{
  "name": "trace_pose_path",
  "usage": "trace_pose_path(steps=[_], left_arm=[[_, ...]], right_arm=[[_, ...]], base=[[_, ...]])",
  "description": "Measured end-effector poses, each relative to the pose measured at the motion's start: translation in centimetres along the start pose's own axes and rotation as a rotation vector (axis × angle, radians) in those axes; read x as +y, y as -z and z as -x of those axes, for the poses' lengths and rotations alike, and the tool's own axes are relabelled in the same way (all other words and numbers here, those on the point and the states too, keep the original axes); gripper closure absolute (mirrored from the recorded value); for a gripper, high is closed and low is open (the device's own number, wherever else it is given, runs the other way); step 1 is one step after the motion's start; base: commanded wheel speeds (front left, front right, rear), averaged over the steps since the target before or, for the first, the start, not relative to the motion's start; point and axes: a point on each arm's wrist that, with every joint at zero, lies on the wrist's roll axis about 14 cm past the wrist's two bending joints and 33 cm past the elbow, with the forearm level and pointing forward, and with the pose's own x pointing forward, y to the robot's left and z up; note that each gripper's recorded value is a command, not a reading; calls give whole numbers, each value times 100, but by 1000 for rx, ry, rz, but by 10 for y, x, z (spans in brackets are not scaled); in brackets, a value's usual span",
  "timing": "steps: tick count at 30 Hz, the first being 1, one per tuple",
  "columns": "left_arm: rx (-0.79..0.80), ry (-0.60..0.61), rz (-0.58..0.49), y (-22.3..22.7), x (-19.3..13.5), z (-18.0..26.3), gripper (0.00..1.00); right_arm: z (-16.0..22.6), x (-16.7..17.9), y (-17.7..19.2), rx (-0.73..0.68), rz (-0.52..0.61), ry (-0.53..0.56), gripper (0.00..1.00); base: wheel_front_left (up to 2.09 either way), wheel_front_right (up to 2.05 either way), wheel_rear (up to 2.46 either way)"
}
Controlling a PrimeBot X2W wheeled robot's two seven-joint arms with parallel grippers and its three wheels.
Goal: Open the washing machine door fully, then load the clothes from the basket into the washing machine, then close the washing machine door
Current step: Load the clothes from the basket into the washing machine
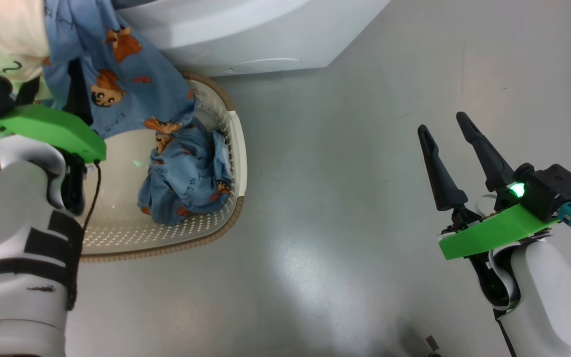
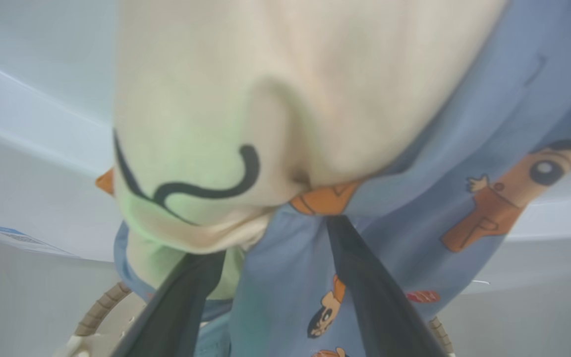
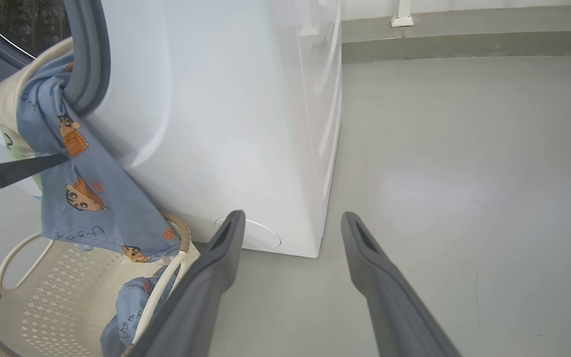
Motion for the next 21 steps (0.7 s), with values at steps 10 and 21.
trace_pose_path(steps=[10,21], left_arm=[[-2,16,-24,-3,-1,-8,100],[-63,19,21,-19,0,-2,100]], right_arm=[[2,-2,3,9,0,5,0],[-3,0,2,-1,-6,3,0]], base=[[0,0,0],[0,0,0]])
